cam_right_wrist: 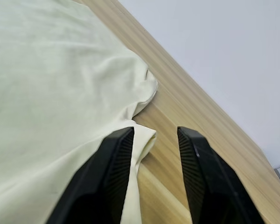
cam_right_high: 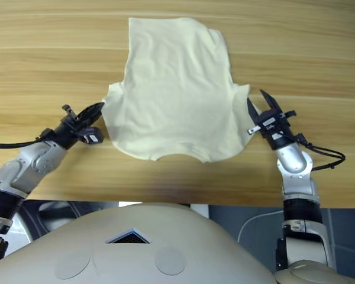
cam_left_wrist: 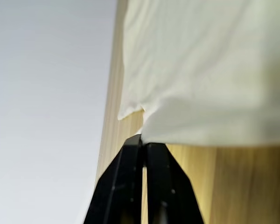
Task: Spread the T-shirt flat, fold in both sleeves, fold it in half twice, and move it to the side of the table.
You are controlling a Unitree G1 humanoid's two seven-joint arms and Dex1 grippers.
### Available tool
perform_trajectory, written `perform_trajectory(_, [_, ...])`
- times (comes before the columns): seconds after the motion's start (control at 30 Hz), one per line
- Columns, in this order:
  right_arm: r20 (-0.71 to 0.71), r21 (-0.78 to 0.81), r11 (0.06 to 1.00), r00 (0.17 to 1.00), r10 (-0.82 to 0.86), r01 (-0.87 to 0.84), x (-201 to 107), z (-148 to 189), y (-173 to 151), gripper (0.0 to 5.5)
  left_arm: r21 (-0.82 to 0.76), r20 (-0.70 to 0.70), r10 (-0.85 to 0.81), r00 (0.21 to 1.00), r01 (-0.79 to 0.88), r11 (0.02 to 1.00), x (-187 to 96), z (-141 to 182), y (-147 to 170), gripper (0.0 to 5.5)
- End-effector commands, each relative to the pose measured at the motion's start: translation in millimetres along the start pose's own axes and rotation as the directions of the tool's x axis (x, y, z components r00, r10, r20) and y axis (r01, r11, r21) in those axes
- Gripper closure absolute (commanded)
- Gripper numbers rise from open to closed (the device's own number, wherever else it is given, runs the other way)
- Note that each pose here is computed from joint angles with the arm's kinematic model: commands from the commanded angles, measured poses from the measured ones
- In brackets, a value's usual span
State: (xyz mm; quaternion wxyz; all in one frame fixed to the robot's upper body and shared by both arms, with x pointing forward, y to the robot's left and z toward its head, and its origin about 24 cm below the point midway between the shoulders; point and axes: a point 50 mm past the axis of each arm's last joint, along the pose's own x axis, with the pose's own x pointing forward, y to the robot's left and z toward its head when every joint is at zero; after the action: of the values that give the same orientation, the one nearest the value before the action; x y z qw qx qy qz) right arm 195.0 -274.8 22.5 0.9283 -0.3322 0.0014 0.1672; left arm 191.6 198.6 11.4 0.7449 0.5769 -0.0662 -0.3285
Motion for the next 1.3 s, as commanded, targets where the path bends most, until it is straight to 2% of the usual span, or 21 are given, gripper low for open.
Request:
perform_trajectory(0.03, [0.014,-0.016,1.000,1.000,0.001,-0.001,2.2,3.0,-5.7,3.77,-0.048,0.020,-0.185,0.982,0.186,0.981,-6.7,15.1,-49.7,5.48])
perform_trajectory(0.23, [0.009,-0.015,1.000,1.000,0.003,-0.002,2.9,1.9,-5.1,3.77,0.005,0.124,-0.110,0.986,0.110,0.994,5.9,27.7,-43.3,5.48])
perform_trajectory(0.57, [0.024,-0.015,1.000,1.000,0.006,-0.006,7.5,4.0,-4.2,3.77,0.030,0.156,-0.327,0.932,0.326,0.945,18.1,25.8,-70.7,5.48])
perform_trajectory(0.6, [0.024,-0.015,1.000,1.000,0.006,-0.005,7.4,4.1,-4.3,3.77,0.017,0.159,-0.338,0.928,0.340,0.940,18.8,25.1,-71.8,5.18])
perform_trajectory(0.7, [0.027,-0.016,1.000,1.000,0.007,-0.007,8.3,4.7,-3.8,3.77,0.002,0.173,-0.382,0.908,0.387,0.922,19.3,26.2,-77.3,4.81])
perform_trajectory(1.07, [0.030,-0.039,0.999,0.999,0.023,-0.022,8.4,6.9,-4.2,3.77,-0.021,0.217,-0.482,0.849,0.497,0.867,4.9,35.1,-96.5,2.75])
perform_trajectory(1.17, [0.058,-0.135,0.990,0.997,0.042,-0.034,1.9,19.3,-10.5,3.77,-0.042,0.224,-0.454,0.863,0.474,0.880,2.7,38.5,-96.8,2.59])
perform_trajectory(1.3, [-0.046,-0.475,0.880,0.999,-0.019,-0.005,-18.1,29.8,-43.1,3.77,-0.030,0.194,-0.396,0.898,0.409,0.912,3.2,35.8,-92.9,2.36])
